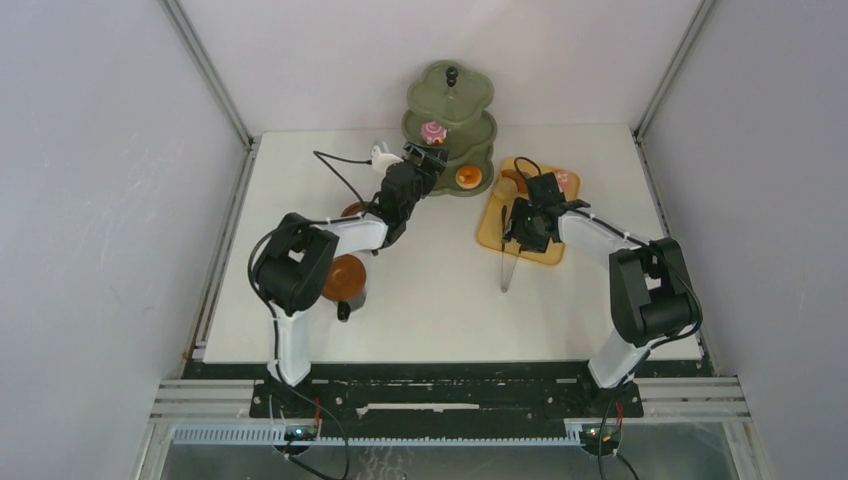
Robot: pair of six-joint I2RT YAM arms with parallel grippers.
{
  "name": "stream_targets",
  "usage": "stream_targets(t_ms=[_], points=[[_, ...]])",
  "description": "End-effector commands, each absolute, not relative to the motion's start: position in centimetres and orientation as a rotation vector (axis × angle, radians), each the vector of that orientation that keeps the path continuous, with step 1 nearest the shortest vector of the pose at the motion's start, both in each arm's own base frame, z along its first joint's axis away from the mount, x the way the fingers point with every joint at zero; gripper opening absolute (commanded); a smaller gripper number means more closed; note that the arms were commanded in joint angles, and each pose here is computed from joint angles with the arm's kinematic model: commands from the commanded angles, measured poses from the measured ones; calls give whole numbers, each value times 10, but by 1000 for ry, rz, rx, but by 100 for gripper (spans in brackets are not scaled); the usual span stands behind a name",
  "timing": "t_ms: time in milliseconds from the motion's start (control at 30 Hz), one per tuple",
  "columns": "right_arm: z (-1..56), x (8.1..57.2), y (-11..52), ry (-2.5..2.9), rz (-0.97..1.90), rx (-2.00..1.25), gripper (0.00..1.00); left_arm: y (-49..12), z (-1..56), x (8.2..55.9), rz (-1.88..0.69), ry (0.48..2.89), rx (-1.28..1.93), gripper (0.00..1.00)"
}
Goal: Serve the afternoon tea
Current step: Place the clamp on the tray, then move the desert table to the center of the board.
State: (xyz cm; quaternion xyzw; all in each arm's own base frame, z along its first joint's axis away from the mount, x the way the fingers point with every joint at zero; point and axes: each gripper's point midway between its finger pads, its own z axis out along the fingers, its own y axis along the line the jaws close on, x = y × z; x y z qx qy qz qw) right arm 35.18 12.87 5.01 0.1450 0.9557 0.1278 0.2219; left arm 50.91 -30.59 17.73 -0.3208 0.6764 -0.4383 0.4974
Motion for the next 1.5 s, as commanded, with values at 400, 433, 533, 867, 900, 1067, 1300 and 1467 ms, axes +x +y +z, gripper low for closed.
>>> stream_targets(t_ms=[400, 433, 533, 867, 900, 1067, 1300, 1467], points=[[134, 361, 151, 2206, 54, 260, 61, -299, 171, 546, -1100, 1569, -828, 78], [137, 360, 149, 2179, 32, 288, 61, -300, 171, 548, -1101, 1571, -824, 78], [145, 362, 149, 2123, 84, 368, 61, -301, 169, 553, -1101, 1570, -821, 78], [148, 370, 154, 2014, 311, 401, 82, -301, 168, 567, -1114, 1561, -819, 72], [145, 370, 154, 2018, 306, 403, 70, -302, 168, 567, -1119, 1561, -818, 70], [142, 371, 156, 2018, 296, 411, 19, -303, 169, 567, -1139, 1552, -816, 57], [142, 369, 153, 2010, 258, 418, 0, -301, 171, 562, -1156, 1537, -826, 49], [140, 365, 149, 2020, 230, 431, 0, -299, 173, 560, -1158, 1527, -826, 39]])
